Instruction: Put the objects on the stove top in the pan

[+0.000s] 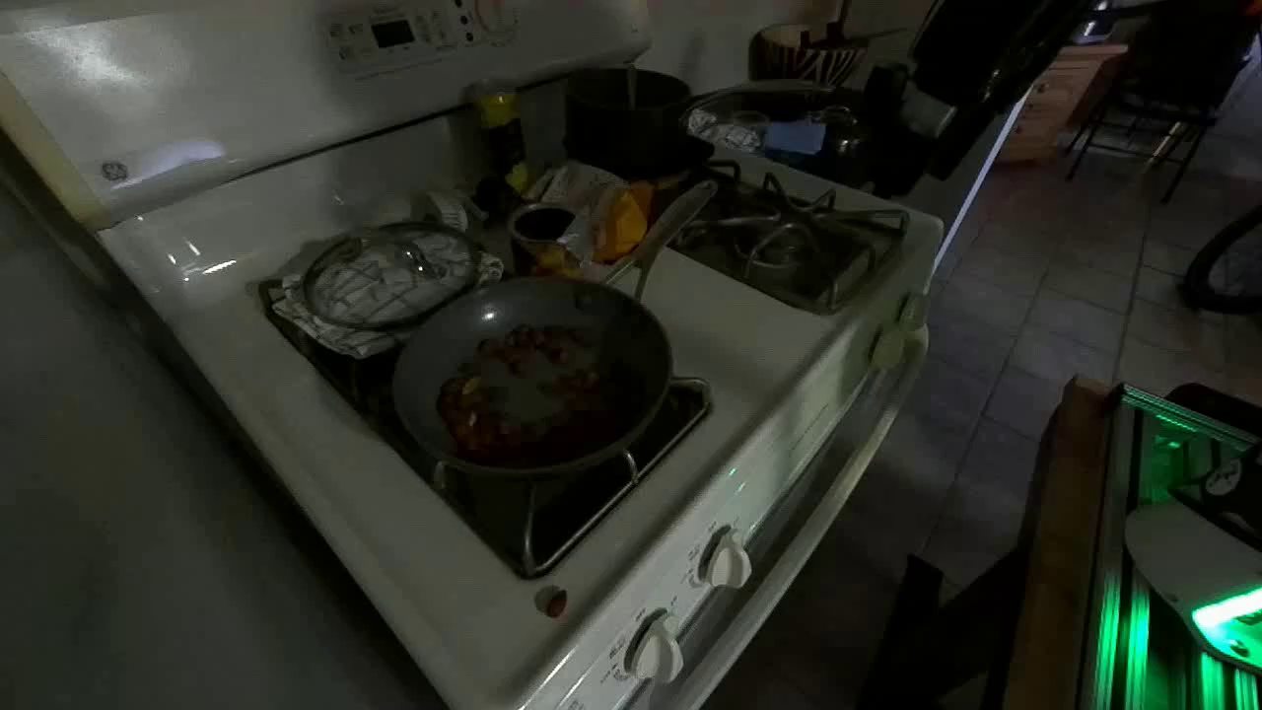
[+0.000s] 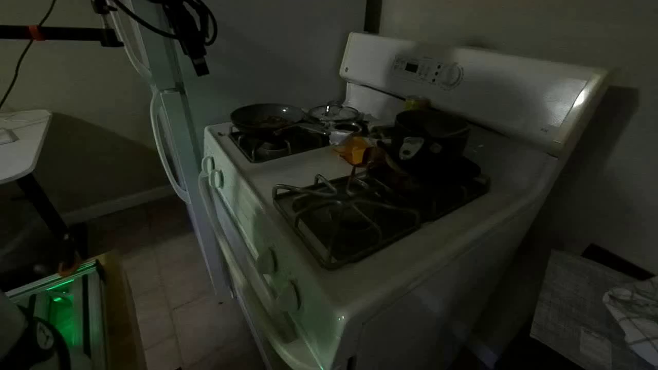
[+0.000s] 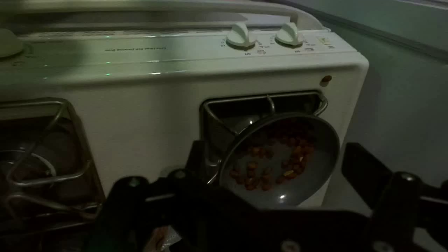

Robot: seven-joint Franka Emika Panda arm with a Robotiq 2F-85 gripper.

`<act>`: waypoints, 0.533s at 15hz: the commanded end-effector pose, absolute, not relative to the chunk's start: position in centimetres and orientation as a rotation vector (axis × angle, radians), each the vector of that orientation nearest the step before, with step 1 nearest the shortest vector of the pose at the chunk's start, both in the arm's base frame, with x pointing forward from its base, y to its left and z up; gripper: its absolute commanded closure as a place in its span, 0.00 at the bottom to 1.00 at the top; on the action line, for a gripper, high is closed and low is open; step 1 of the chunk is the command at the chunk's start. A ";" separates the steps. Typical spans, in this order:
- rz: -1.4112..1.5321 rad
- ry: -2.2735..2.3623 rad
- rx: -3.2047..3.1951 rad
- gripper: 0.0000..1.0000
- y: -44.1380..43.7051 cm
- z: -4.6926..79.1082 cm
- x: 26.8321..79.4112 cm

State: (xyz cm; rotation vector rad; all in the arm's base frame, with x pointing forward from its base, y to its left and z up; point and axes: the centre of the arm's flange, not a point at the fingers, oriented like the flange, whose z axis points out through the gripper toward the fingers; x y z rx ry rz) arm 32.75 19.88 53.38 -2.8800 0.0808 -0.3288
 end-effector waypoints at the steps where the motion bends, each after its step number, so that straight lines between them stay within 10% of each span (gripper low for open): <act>1: -0.329 0.081 -2.880 0.00 19.9 53.4 32.7; 8: -0.341 -0.420 -2.901 0.00 27.6 52.8 30.3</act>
